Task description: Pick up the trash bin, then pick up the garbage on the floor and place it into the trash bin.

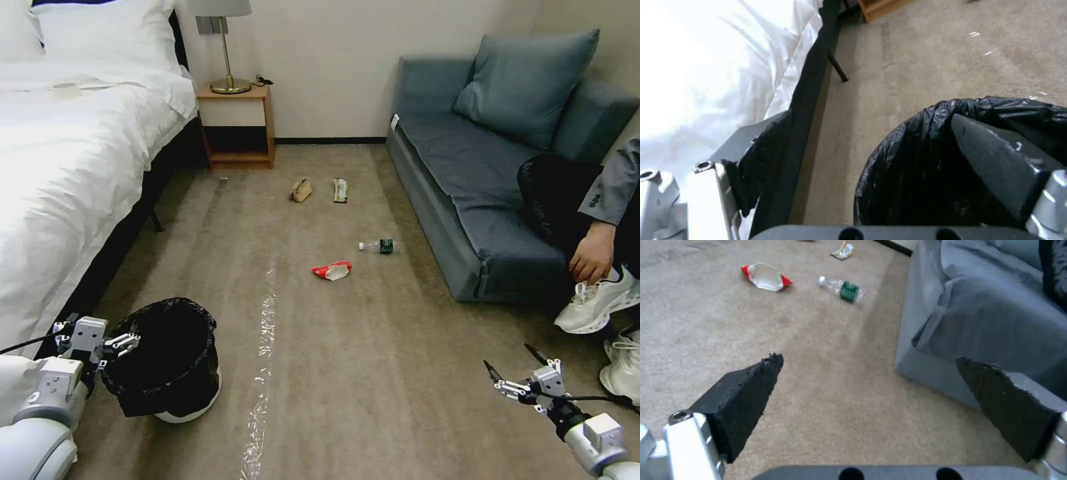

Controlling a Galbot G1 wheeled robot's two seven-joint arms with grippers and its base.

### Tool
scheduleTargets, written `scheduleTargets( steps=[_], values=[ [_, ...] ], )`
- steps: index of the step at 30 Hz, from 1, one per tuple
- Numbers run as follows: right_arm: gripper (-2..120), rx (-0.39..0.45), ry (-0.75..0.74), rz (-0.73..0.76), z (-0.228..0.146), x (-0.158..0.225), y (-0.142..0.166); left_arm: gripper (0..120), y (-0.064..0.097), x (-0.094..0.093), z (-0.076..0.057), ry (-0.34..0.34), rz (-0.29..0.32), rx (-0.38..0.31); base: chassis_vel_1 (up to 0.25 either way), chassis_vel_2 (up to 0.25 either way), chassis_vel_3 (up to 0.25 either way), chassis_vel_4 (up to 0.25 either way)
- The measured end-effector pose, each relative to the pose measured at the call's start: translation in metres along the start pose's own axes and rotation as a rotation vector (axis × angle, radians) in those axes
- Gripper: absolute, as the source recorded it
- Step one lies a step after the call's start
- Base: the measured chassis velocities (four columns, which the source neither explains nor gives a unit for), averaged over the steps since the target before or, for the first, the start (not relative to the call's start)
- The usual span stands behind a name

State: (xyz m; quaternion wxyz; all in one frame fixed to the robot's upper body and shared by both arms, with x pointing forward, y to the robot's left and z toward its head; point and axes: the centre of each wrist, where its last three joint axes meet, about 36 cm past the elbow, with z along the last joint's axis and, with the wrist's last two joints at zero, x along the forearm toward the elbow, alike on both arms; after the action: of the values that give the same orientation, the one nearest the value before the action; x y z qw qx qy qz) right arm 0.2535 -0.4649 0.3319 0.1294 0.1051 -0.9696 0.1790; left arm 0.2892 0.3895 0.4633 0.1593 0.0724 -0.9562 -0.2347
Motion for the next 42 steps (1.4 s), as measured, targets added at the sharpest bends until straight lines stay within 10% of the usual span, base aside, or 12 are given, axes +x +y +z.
scheduleTargets(
  steps=[26,42],
  values=[
    [100,0.012,0.003,-0.01,0.0,0.008,0.009,95,0.002,0.01,0.008,0.021,-0.004,-0.005,0.0,0.0,0.0,0.0],
    [100,0.019,0.003,-0.007,0.004,0.012,0.006,94,0.03,-0.038,-0.021,0.264,-0.056,0.092,0.0,0.0,0.0,0.0]
  ],
)
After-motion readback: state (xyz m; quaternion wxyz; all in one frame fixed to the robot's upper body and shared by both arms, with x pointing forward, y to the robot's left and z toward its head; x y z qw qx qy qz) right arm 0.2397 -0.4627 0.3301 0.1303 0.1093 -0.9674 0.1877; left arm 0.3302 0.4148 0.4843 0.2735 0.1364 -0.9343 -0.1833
